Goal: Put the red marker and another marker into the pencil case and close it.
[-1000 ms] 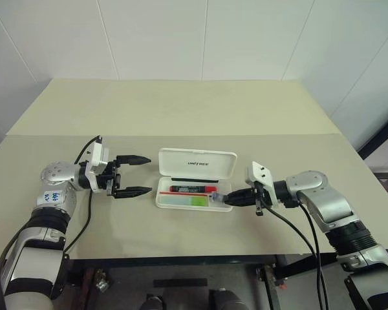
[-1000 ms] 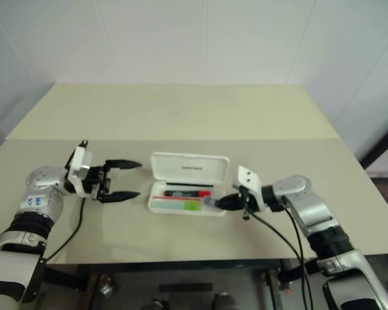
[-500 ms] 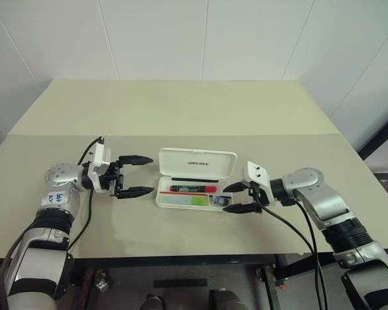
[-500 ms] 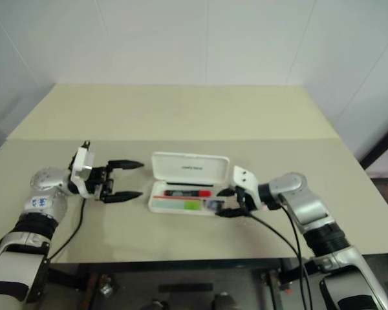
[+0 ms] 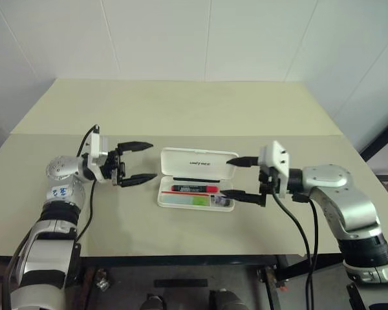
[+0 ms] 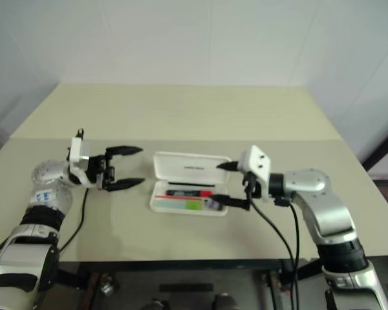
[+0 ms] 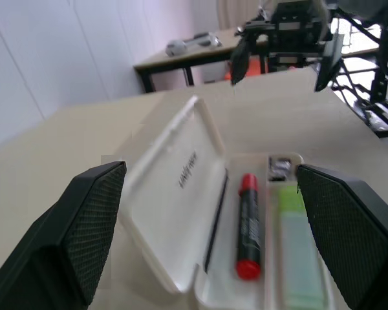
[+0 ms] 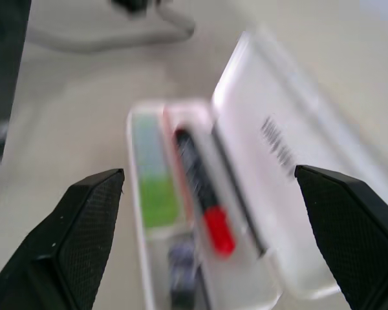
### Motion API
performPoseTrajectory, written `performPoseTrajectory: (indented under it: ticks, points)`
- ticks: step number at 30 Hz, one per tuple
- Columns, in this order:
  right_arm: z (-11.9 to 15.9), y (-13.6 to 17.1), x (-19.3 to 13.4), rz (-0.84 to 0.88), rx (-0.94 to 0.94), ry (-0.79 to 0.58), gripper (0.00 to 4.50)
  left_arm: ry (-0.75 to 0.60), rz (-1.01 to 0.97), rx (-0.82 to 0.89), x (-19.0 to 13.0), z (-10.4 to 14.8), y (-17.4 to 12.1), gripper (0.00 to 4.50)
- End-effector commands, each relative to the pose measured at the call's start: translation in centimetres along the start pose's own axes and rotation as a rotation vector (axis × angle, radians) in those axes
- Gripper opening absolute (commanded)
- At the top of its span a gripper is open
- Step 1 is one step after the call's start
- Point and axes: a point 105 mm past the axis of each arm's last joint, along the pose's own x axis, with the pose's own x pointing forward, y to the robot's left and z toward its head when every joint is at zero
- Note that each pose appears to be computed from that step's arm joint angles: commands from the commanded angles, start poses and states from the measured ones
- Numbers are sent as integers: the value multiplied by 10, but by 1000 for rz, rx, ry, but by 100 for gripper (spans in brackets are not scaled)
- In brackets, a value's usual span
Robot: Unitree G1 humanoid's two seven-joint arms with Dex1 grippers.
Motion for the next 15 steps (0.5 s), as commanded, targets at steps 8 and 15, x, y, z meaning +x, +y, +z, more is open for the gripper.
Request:
performPoseTrajectory:
  ticks: [8,15]
  points:
    - [13,12,-45,-94,64,-171,447,27,50,-38,8,1,22,450]
    - [5,7,-49,-120,39,-115,450,25,66,-111,19,3,33,228]
